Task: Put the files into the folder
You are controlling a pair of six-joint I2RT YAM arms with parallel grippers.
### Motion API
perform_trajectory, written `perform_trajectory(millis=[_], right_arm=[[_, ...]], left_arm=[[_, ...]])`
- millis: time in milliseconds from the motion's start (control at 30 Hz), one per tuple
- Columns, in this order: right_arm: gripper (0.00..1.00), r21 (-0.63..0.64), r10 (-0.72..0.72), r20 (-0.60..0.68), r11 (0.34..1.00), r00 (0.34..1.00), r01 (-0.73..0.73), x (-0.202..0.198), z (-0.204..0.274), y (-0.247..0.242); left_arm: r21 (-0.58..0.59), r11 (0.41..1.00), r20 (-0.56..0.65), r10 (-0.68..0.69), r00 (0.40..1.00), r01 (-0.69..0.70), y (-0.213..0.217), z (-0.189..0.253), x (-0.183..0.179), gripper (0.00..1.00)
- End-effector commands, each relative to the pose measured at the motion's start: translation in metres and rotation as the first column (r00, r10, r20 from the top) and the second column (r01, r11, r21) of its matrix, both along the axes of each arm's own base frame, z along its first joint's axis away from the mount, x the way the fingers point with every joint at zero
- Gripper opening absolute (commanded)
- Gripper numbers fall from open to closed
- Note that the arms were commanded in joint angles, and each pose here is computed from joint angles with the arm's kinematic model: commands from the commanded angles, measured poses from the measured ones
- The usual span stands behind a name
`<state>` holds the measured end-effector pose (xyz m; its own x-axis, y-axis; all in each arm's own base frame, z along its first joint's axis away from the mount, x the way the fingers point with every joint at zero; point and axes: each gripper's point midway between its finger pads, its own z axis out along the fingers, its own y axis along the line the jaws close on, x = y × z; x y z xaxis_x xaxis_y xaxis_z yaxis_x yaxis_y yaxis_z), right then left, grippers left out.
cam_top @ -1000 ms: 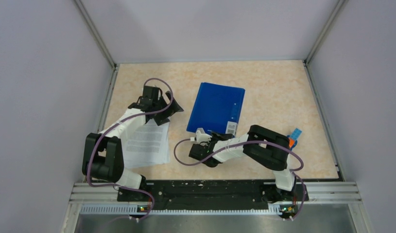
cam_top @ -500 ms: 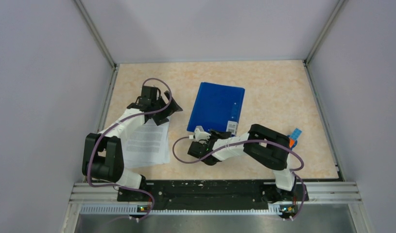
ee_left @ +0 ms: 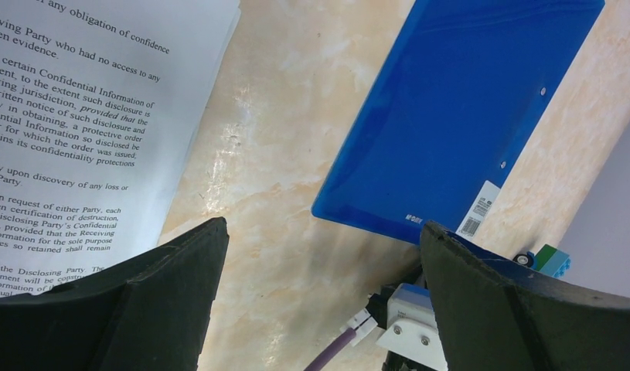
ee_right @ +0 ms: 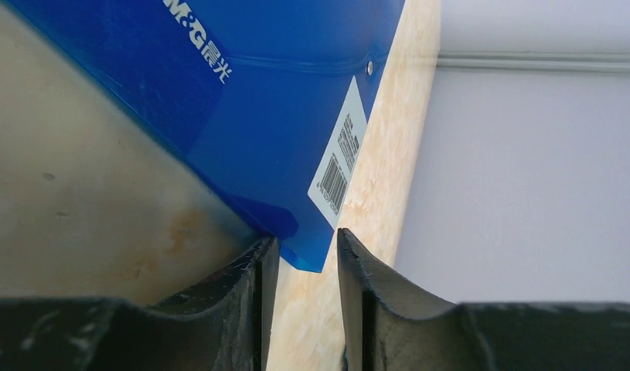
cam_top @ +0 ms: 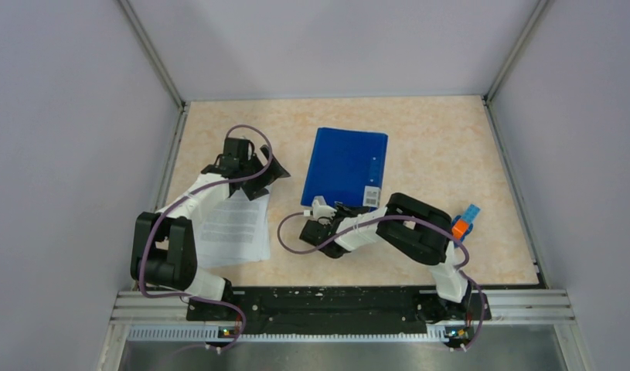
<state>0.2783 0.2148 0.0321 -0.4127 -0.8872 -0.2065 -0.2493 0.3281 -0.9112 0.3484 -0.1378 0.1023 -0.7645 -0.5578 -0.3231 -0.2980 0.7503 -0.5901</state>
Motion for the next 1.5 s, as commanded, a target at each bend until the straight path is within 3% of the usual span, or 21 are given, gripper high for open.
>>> perform_trajectory(millis=[0,500,633,867,1200,1467], right_arm=[[0.32,0.085,-0.023,0.021,0.996,1.000,0.022,0.013,-0.009,0.012],[0.00,0.085,-0.052,0.129,0.996,0.990,0.041,0.026,0.013,0.012],[0.00,0.136,-0.070,0.155,0.990,0.985,0.048,0.025,0.023,0.011],[0.00,0.346,-0.124,0.163,0.936,0.979,0.061,0.020,0.043,0.012],[0.00,0.408,-0.129,0.136,0.911,0.982,0.063,0.014,0.040,0.008],[0.00,0.417,-0.131,0.123,0.907,0.984,0.068,0.010,0.036,0.004]], left_arm=[[-0.017,1.000,0.069,-0.004,0.998,0.005,0.000,0.015,0.004,0.98],[-0.048,0.999,0.046,0.005,0.999,-0.003,-0.004,0.005,0.004,0.98],[-0.063,0.998,0.043,0.008,0.999,-0.005,-0.006,0.005,0.005,0.98],[-0.151,0.988,0.061,-0.012,0.998,0.021,-0.021,0.020,0.011,0.98],[-0.309,0.947,0.073,-0.064,0.995,0.083,-0.050,0.030,0.028,0.98],[-0.360,0.926,0.075,-0.097,0.992,0.118,-0.069,0.031,0.048,0.98]])
